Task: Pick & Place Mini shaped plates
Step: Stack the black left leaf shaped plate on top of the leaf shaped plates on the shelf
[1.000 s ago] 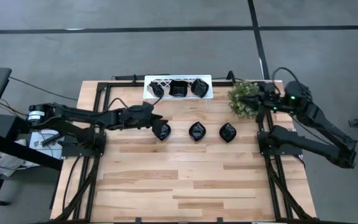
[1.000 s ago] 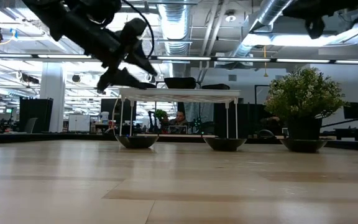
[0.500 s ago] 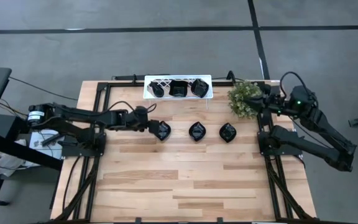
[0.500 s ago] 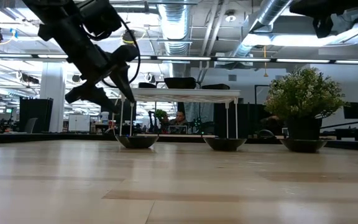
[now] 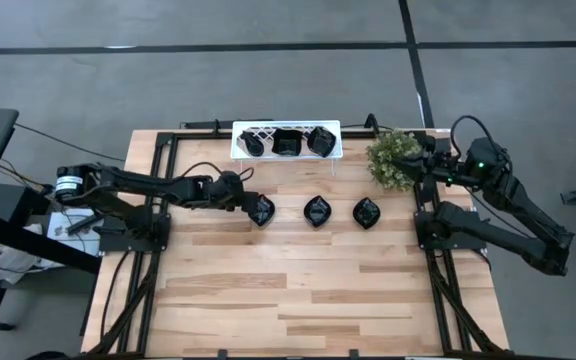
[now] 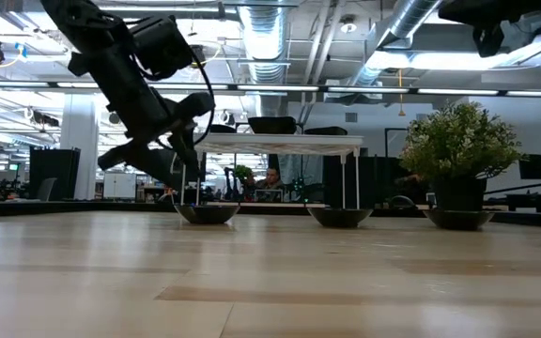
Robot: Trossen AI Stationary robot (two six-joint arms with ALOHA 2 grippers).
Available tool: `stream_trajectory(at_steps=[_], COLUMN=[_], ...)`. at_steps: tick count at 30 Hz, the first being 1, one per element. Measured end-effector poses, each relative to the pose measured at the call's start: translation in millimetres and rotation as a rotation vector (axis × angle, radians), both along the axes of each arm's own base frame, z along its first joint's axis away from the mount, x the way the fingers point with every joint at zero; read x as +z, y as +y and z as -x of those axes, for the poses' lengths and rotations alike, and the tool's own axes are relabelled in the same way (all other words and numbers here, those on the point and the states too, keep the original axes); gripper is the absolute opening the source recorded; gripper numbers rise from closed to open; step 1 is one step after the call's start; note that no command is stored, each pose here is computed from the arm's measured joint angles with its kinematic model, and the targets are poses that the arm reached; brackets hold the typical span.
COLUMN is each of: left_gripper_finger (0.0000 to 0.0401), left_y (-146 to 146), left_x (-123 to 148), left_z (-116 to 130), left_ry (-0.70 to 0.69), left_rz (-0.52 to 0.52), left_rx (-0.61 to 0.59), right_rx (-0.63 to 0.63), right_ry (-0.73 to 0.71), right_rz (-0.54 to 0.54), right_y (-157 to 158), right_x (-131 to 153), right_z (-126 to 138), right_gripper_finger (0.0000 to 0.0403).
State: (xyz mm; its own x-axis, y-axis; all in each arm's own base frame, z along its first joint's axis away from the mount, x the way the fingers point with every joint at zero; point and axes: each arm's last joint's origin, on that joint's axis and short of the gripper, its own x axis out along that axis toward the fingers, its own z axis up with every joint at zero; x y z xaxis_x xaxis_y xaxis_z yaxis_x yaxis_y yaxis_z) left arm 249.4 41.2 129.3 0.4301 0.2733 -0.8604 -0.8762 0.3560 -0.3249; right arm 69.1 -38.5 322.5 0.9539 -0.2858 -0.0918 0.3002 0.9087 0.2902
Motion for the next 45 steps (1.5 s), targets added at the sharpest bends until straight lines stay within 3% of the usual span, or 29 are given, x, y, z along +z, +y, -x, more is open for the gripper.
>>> stream_trajectory(at_steps=[6,17,29,45], left_gripper_finger=[0.0199,0.02,0.0199,0.0199], left_y=[0,1,12,11], left_x=[-7,-18,-19,-38], left_z=[-9,-9,-7,-9], left_ry=[-0.05,-0.007,0.008,0.06], left_rz=[0.019,0.035,-0.015,0.032], left_rx=[-0.015,-0.015,0.038,0.018], right_rx=[0.001,0.003,0.003,0.003], right_ry=[0.0,0.0,0.0,-0.001], right_rz=[0.0,0.0,0.0,0.0], right_y=[0,0,0,0], right_x=[0,0,0,0], right_z=[0,0,0,0], right_gripper_finger=[0.0005,0.0003,0.0003,0.0002])
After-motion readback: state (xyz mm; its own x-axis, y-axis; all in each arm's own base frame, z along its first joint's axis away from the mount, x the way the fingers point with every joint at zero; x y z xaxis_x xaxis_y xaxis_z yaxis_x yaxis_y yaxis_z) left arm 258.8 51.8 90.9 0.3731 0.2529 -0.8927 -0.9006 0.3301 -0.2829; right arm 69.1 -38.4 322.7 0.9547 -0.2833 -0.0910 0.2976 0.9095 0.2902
